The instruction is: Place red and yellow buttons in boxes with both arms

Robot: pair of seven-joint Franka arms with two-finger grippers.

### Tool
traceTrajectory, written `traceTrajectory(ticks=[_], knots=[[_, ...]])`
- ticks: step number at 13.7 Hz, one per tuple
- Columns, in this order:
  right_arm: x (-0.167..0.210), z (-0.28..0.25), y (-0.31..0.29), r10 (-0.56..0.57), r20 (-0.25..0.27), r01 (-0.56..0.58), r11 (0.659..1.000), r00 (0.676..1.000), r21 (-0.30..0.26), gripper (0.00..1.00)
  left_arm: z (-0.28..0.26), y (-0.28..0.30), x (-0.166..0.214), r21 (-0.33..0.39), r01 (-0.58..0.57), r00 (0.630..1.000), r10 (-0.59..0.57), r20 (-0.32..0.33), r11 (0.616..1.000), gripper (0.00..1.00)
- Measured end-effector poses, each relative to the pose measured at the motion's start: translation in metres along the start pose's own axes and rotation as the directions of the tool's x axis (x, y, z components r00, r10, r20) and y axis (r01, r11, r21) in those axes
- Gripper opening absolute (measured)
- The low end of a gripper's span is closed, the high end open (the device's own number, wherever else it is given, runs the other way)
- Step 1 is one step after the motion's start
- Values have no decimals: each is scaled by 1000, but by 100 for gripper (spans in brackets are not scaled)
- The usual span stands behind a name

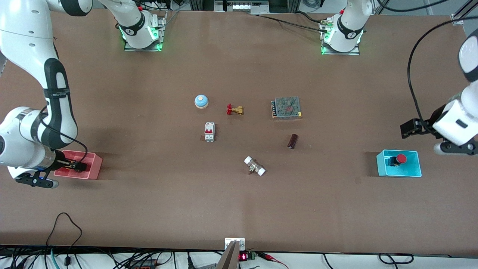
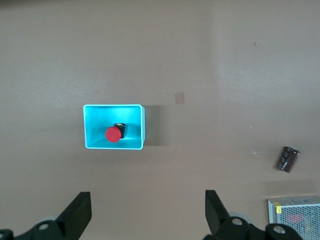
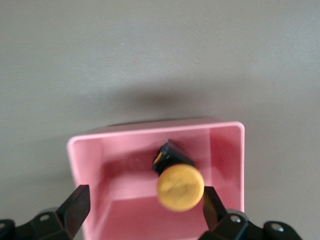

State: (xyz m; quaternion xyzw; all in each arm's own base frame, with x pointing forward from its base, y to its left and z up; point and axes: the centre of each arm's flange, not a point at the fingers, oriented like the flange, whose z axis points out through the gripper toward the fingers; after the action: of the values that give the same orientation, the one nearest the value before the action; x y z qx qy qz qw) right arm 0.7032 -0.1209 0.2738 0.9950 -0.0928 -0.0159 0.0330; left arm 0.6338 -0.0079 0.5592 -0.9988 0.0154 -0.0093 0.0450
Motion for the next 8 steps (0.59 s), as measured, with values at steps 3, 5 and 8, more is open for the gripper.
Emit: traceTrajectory(ticks=[3, 5, 8], knots=[[-5, -78, -14, -25, -41, 27, 999, 999, 33, 100, -42, 15, -33, -32, -3, 999, 2, -39, 999, 100], [-21, -135, -34, -58, -46, 61, 997, 997, 57, 100, -53, 18, -51, -47, 3, 999, -5, -45, 999, 100], [-48, -201, -55, -102, -47, 106, 991, 994, 86, 100, -57, 14, -63, -45, 15, 999, -17, -44, 999, 100]])
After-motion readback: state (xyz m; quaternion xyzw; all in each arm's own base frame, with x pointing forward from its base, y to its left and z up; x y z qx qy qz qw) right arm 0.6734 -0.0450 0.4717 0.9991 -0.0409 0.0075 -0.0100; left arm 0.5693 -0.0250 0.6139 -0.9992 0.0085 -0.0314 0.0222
